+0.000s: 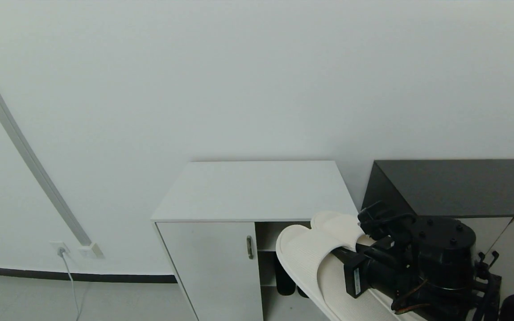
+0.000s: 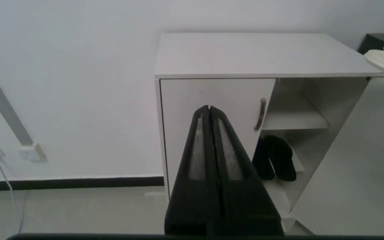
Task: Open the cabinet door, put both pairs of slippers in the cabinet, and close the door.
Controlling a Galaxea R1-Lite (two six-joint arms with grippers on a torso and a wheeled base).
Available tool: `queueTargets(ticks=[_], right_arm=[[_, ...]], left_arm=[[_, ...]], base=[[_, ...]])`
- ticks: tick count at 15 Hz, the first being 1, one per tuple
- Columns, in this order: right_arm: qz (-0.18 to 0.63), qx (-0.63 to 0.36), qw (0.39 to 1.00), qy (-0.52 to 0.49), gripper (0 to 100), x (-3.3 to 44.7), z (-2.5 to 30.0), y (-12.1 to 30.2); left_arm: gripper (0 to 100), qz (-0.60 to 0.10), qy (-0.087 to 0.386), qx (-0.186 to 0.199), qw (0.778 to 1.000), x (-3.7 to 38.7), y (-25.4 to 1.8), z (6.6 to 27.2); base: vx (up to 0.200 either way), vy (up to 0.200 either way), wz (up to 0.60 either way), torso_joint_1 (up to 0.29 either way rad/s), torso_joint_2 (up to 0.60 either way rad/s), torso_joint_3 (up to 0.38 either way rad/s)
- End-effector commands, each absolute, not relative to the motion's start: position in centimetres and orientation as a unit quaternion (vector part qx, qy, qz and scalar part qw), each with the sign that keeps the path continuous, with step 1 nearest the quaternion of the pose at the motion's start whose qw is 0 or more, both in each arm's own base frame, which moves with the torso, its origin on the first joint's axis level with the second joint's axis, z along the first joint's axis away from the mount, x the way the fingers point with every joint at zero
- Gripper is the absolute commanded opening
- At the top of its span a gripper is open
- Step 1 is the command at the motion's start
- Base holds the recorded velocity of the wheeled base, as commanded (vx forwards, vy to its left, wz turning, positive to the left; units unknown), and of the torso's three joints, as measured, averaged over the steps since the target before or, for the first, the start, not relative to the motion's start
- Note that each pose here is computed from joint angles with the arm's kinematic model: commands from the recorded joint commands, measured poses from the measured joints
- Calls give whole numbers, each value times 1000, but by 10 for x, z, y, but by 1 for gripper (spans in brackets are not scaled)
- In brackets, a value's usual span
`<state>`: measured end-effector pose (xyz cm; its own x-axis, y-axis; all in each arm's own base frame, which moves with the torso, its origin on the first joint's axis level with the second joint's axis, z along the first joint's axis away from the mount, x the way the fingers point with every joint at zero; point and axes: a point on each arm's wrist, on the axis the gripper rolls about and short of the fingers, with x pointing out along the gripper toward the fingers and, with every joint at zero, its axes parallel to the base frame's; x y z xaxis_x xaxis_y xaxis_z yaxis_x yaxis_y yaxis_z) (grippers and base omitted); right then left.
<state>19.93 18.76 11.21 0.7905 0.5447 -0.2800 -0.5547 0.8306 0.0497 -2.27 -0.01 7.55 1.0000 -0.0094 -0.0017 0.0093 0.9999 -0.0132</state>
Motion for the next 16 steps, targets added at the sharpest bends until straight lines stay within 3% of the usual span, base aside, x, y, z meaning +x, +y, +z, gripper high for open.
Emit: queueTargets(ticks=[1, 11, 16], right_arm=[[291, -18, 946, 144, 0, 199, 111, 188], [301, -25, 942, 148, 0, 194, 107, 191], [303, -23, 942, 143, 0, 193, 106, 191]], left_arm=[[0, -5, 1, -7, 1000, -23, 0, 76], [0, -5, 1, -7, 1000, -23, 0, 76], [0, -5, 1, -7, 1000, -23, 0, 76]], base=[[0, 0, 0, -61, 80, 80], [0, 0, 0, -19, 47, 24], [0, 0, 0, -138, 315, 166]])
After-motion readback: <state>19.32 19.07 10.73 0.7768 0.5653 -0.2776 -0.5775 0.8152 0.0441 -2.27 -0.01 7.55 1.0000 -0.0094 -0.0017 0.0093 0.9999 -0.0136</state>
